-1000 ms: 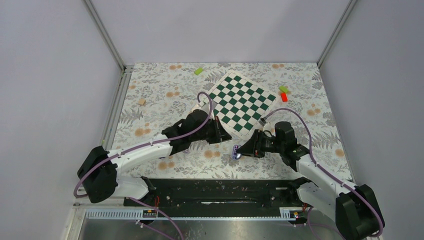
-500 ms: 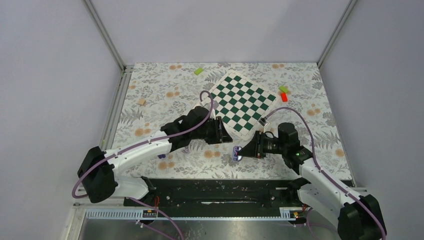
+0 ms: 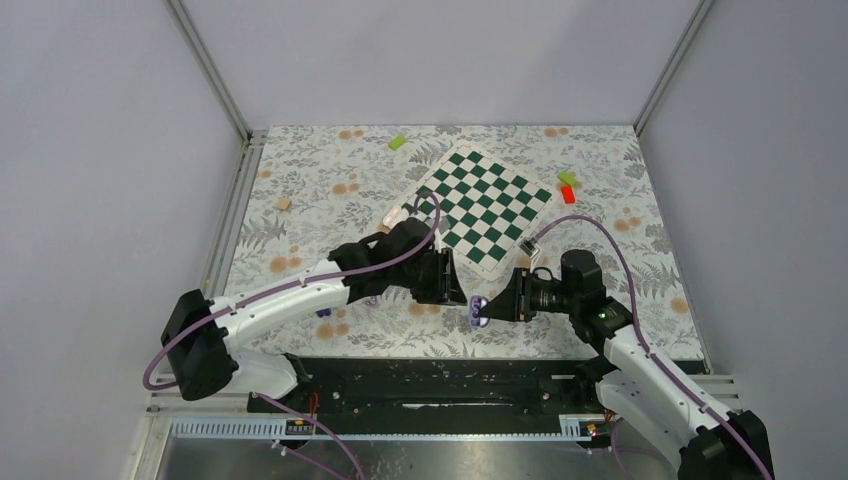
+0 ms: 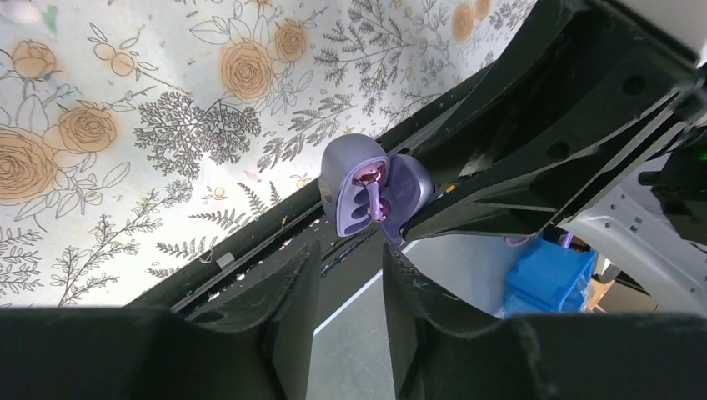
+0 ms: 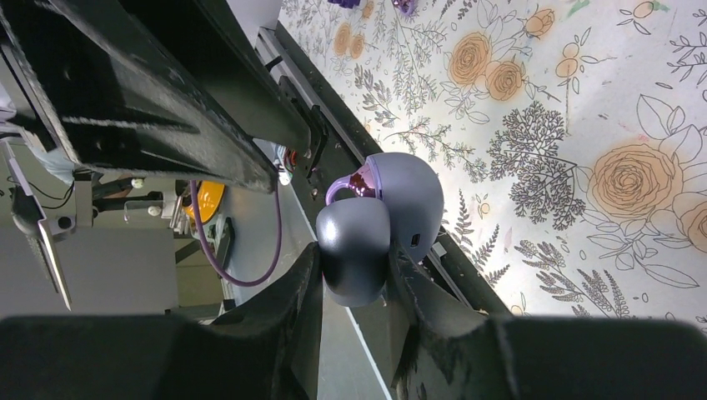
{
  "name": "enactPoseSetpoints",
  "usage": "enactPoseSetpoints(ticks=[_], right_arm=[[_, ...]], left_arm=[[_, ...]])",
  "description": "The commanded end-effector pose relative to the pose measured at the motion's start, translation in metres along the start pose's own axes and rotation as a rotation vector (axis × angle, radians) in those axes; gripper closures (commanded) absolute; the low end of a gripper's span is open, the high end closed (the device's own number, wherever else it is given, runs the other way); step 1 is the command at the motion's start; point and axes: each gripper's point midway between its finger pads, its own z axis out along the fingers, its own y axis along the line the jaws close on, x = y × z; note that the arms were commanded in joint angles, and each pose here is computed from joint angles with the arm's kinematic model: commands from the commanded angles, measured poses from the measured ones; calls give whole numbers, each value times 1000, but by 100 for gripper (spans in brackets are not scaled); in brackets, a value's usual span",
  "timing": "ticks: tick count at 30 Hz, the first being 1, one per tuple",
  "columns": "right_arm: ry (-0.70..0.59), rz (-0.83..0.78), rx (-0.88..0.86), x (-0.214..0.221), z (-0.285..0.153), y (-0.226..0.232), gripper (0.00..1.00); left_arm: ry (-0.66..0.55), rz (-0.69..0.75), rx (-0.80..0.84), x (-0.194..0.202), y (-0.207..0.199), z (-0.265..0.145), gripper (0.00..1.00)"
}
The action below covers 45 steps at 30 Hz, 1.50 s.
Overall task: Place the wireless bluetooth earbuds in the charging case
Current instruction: Adjust the left earbud in the left side groove of the charging case.
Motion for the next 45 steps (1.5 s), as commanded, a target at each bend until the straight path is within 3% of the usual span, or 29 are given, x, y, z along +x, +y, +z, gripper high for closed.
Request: enactPoseSetpoints(ticks=[1,12,21,39,45], right_arm=[[-19,-55,-17,-10,0,9,100],[-33,-48,-10,-14,0,11,100],[-35,-53,-4,-12,-2,10,100],[-48,-66,-5,-17,-3,14,100],[-49,-62,-3,-18,-2,14,100]], left_arm=[[-8,14,32,-5,-20,1,68],[-12,-28,62,-8,-30,17,69],[-7,-49,91,-10,-37,25,79],[34,-44,98,-7,-41,34,81],[30,-42,93,-8,-40,33,92]])
